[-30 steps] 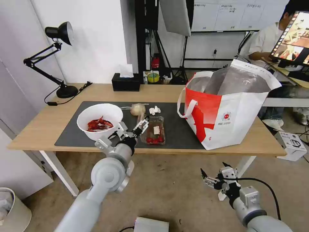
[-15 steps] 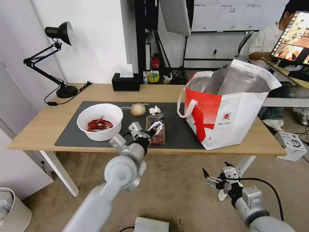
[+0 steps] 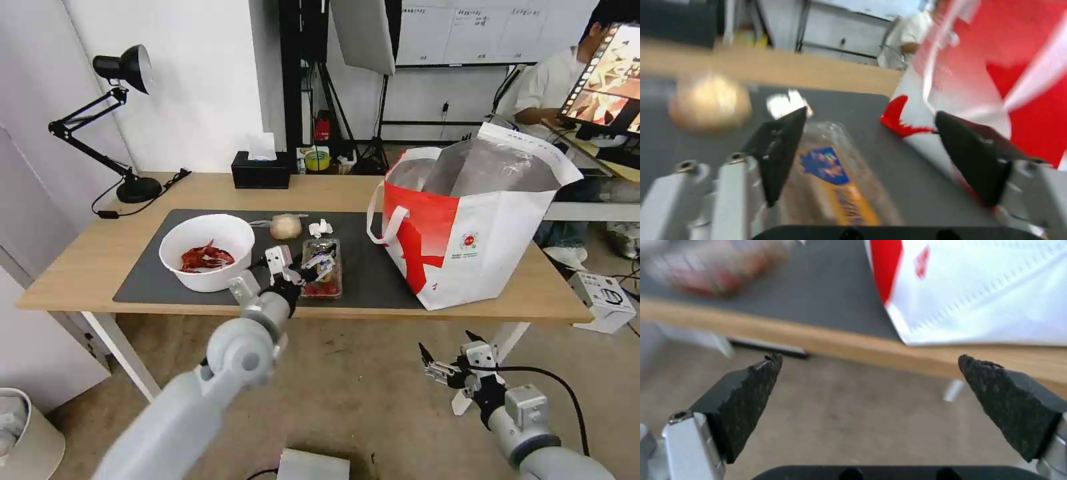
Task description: Pick up the trash from the table and place it into the takeout bag.
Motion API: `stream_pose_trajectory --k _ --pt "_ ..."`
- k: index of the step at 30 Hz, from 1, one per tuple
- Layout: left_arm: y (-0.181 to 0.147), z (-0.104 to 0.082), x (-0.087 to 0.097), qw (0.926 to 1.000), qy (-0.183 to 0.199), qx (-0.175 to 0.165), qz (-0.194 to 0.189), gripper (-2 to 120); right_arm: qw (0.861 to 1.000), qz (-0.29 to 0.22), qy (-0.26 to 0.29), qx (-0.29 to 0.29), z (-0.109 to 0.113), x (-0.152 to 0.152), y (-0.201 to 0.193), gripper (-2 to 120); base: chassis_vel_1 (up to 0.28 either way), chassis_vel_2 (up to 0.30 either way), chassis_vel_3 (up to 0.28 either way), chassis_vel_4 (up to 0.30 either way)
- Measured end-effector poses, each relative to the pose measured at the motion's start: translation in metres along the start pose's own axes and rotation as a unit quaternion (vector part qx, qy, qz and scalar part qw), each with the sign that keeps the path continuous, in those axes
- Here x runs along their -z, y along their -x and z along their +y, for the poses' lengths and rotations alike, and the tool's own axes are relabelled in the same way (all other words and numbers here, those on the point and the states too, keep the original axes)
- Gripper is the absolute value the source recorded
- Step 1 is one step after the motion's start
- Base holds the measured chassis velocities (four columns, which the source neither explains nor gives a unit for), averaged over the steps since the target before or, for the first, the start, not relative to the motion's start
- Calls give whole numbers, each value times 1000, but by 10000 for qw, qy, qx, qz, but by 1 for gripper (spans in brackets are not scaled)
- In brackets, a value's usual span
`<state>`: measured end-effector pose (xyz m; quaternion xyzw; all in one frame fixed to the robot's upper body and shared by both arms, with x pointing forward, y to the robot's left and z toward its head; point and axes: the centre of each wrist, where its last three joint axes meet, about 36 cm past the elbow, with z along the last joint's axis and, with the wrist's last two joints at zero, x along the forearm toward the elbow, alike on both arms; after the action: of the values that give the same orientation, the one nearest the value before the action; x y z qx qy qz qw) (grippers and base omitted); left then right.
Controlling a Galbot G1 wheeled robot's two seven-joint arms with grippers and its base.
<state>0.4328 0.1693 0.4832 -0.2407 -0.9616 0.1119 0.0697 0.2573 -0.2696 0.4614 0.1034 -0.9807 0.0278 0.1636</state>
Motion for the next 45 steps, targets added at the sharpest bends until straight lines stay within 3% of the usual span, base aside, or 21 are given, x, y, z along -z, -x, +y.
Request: stream_pose_trajectory --k 1,3,5,6,8,15,17,21,34,45 --pt "-1 8 -2 9986 490 -208 5 68 9996 -89 246 125 0 5 1 100 0 0 0 0" --pt "-1 11 -3 9974 668 -274 22 67 9993 -125 321 168 -1 8 1 100 0 0 0 0" --pt "1 21 -13 9905 1251 -559 153 54 9963 -309 673 427 -5 19 4 100 0 0 0 0" --pt "1 21 -13 9905 1251 -559 153 54 9963 -309 673 427 -5 19 4 100 0 0 0 0" --pt "6 29 -19 9849 1557 -725 213 42 9904 -402 1101 728 -7 26 4 100 0 0 0 0" --pt "14 36 -25 9816 1682 -827 352 23 9735 -591 1870 1180 -8 36 7 100 0 0 0 0" --pt "25 38 -28 9776 1763 -1044 480 11 9626 -677 2259 1331 -8 43 6 100 0 0 0 0" --pt "34 37 -30 9742 1814 -1206 584 0 9530 -811 2526 1461 -13 55 14 100 0 0 0 0" --pt "46 45 -34 9790 1653 -989 666 0 9267 -711 3235 1778 -38 95 65 100 0 0 0 0" --pt "46 50 -38 9789 1693 -901 700 0 9200 52 3438 1881 -24 99 123 100 0 0 0 0"
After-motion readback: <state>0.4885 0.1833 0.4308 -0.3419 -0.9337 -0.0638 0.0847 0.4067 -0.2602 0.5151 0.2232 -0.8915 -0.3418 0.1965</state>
